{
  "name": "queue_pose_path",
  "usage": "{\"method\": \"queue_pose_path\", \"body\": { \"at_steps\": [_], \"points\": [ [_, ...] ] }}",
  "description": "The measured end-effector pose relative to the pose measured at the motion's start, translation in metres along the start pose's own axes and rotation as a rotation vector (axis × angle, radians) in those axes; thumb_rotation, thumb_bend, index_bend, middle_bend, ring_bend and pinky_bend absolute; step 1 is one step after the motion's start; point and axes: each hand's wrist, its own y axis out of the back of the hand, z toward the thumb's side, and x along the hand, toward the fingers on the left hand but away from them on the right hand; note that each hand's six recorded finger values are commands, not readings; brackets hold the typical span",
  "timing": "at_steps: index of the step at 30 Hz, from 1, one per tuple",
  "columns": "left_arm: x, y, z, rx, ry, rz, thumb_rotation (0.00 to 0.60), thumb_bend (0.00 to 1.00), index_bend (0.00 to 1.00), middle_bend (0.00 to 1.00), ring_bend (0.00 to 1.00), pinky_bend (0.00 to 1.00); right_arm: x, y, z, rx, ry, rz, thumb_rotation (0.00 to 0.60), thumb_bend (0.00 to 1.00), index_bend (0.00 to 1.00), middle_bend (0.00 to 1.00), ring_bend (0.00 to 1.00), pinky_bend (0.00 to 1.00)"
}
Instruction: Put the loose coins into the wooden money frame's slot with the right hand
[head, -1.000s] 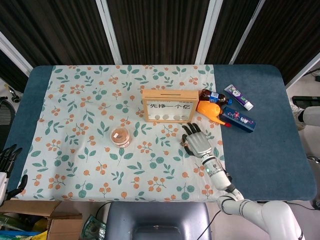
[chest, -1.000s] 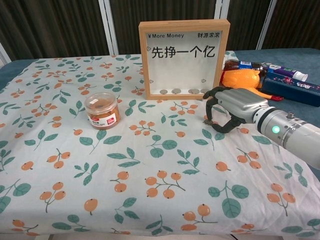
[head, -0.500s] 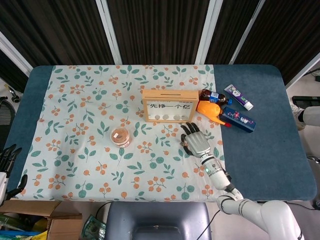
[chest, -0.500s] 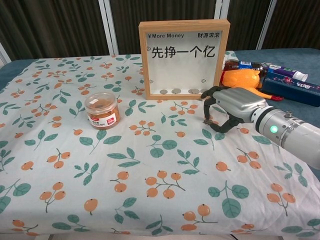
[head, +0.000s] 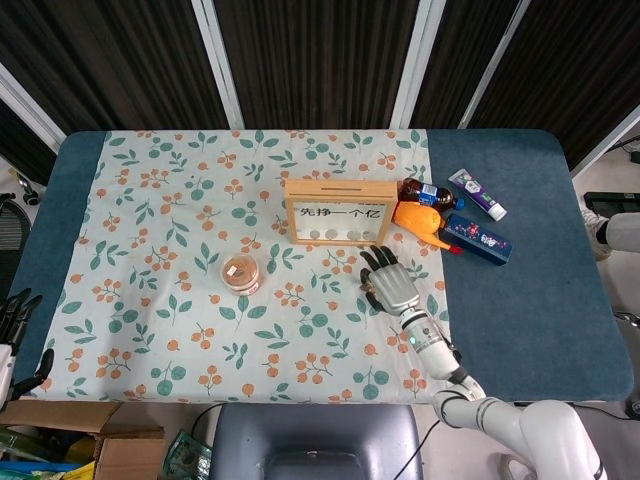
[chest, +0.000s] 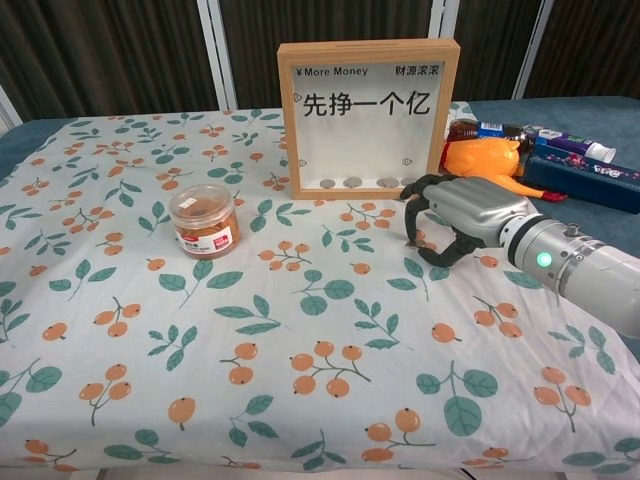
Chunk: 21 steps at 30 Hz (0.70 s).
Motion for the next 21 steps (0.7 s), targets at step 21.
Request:
{"method": "queue_pose_path", "body": {
  "at_steps": [21],
  "points": [
    [-0.0007, 0.0016, -0.001, -0.006, 0.003, 0.006, 0.6, 0.45, 0.0, 0.0, 0.0, 0.0, -0.0088, -0.0014, 0.0052, -0.019, -0.009, 0.002, 0.6, 0.58, 0.66, 0.23, 0.05, 0.19]
  ]
}}
